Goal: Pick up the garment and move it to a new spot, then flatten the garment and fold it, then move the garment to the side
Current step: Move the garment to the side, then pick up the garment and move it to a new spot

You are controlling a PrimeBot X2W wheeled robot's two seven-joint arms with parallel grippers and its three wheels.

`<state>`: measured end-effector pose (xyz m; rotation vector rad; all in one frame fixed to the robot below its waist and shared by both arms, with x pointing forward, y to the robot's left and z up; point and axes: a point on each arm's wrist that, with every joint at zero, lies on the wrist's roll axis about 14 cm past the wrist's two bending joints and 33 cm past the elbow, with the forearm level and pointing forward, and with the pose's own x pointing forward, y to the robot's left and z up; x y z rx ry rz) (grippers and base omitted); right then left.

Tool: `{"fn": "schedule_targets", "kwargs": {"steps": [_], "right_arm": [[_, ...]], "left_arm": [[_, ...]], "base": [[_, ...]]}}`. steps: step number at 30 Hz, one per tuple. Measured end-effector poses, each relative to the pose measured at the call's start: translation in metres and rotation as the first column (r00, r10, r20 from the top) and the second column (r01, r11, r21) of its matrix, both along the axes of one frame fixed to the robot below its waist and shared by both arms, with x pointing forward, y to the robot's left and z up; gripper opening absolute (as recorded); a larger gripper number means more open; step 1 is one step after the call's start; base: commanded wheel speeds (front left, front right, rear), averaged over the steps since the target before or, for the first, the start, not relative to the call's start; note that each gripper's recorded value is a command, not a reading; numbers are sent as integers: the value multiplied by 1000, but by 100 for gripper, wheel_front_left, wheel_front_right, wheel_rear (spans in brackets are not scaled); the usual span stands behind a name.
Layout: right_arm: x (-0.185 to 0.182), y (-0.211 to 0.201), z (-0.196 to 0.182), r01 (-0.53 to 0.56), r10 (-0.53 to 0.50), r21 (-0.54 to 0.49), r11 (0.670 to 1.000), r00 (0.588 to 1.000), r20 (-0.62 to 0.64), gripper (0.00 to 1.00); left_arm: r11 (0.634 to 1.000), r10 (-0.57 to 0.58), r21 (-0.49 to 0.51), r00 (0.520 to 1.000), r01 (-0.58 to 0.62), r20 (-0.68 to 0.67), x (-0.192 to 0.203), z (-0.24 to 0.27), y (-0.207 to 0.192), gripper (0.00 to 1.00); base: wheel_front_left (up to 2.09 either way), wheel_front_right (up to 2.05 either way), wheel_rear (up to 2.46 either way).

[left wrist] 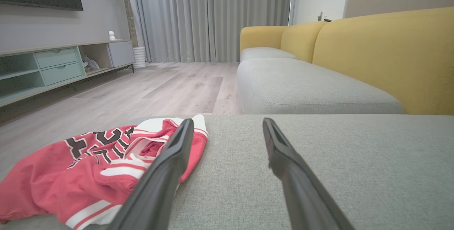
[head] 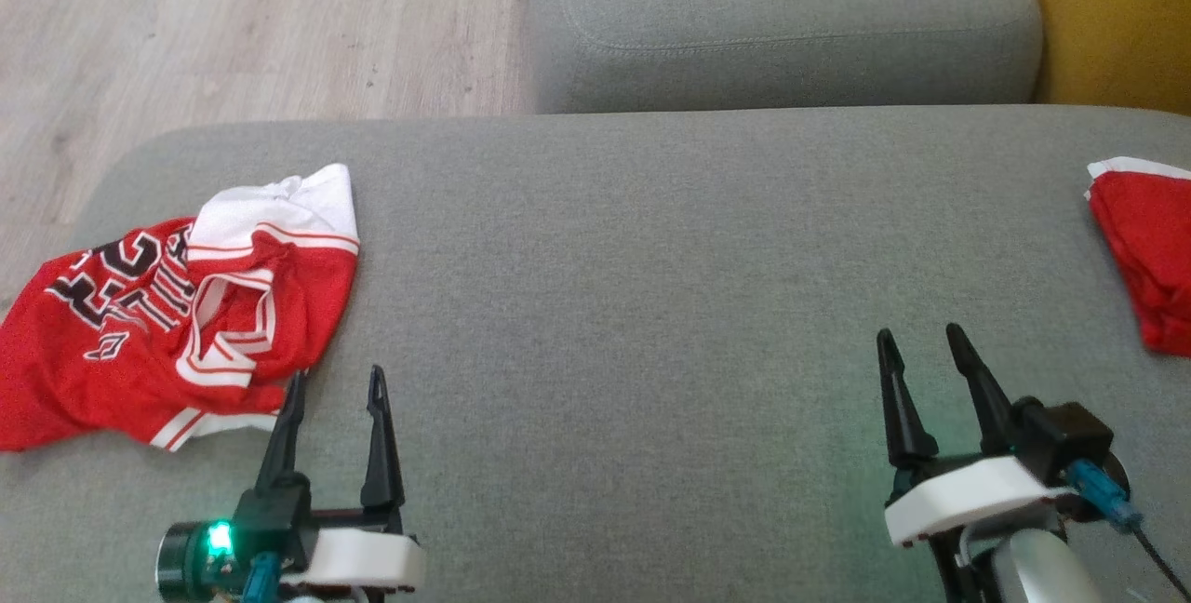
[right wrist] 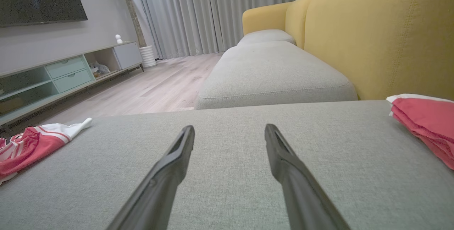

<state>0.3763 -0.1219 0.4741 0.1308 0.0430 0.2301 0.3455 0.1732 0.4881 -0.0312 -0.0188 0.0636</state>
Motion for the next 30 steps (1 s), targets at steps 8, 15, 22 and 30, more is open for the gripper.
{"fn": "schedule_targets", "kwargs": {"steps": [8, 15, 22, 30], "right_arm": [[-5, -5, 0, 20, -20, 1, 1000, 1000, 1, 100], [-6, -9, 0, 29, -29, -6, 1000, 1000, 2, 100], [-3, 4, -2, -10, 10, -16, 1000, 1000, -2, 100], [7, 50, -4, -141, 141, -20, 990, 990, -9, 100]], "left_arm": [[1000, -5, 18, 1000, 5, -4, 0, -1, -1, 100], [1000, -6, 25, 1000, 6, -8, -1, -3, 0, 100], [999, 38, 25, 999, -38, -18, -9, -6, 12, 100], [984, 177, 22, 984, -177, -13, -34, -5, 52, 100]], "base": [[0, 0, 0], [0, 0, 0], [0, 0, 0], [0, 0, 0]]}}
